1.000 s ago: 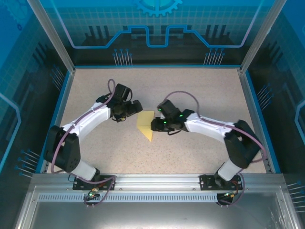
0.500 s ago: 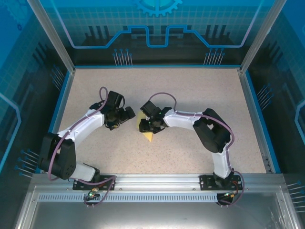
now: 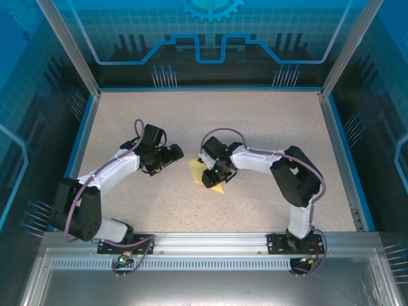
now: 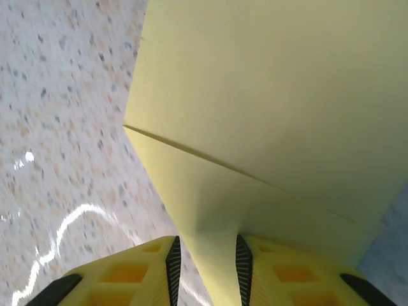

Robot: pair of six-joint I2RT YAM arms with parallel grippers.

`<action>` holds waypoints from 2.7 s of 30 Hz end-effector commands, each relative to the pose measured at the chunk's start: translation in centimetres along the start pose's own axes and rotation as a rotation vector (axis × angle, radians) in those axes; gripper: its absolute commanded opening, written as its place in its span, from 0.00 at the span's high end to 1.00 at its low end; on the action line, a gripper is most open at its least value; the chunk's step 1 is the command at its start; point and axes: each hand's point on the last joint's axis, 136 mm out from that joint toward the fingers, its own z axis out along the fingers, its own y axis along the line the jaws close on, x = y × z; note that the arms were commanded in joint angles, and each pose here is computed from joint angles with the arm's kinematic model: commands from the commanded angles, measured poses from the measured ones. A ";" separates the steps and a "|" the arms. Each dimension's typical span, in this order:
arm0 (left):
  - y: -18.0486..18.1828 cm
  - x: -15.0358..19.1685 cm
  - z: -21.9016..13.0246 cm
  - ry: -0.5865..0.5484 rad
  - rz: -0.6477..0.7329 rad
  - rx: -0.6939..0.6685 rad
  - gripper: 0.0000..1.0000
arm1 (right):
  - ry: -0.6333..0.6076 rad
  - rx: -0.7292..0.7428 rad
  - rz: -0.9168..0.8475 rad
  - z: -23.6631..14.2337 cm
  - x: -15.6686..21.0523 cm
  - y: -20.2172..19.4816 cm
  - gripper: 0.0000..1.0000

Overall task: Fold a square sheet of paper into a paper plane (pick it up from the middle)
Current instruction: Move the paper to the center of the table, then fold the wing for the fifth time at the center of the table.

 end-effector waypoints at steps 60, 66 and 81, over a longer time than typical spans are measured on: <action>-8.5 9.4 7.1 0.334 -0.082 0.357 0.75 | -0.229 -0.441 0.789 0.6 -0.1 -5.3 0.71; -8.8 9.2 6.7 0.324 -0.074 0.372 0.83 | -0.264 -0.424 0.721 -0.7 -0.6 -5.3 0.66; -8.9 9.5 5.5 0.338 -0.090 0.326 0.97 | -0.577 0.130 -0.055 -5.9 -0.3 -2.5 0.34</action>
